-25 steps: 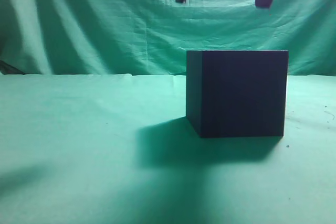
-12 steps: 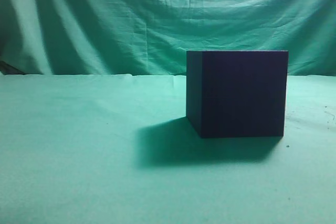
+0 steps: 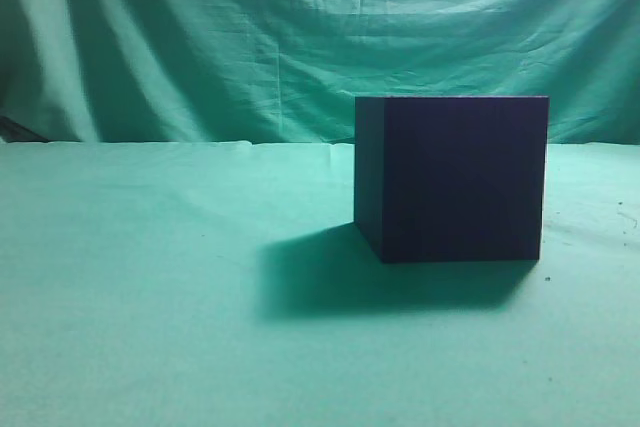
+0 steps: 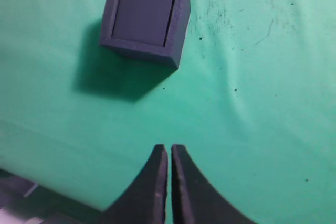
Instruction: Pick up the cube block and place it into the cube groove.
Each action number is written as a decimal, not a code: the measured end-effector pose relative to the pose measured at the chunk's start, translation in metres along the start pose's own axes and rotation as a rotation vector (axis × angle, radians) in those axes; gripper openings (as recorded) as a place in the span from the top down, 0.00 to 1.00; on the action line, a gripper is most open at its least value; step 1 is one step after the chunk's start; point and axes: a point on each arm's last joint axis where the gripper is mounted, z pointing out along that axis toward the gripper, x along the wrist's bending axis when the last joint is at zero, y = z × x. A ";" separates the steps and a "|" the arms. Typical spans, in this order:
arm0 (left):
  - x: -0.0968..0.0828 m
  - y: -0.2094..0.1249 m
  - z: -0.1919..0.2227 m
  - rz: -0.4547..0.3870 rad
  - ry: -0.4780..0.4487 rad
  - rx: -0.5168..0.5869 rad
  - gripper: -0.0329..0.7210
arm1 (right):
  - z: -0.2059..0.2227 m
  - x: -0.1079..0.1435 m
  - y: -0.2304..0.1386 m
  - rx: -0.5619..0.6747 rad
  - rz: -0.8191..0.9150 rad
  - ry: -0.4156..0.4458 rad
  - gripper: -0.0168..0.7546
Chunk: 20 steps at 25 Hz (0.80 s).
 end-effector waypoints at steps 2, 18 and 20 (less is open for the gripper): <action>0.000 0.000 0.000 0.000 0.000 0.000 0.96 | -0.014 -0.008 -0.019 -0.060 -0.015 0.023 0.98; 0.000 0.000 0.000 0.000 0.000 0.000 0.96 | -0.081 -0.031 -0.113 -0.537 -0.266 0.295 0.98; 0.000 0.000 0.000 0.000 0.000 0.000 0.96 | -0.083 -0.030 -0.112 -0.573 -0.337 0.281 0.98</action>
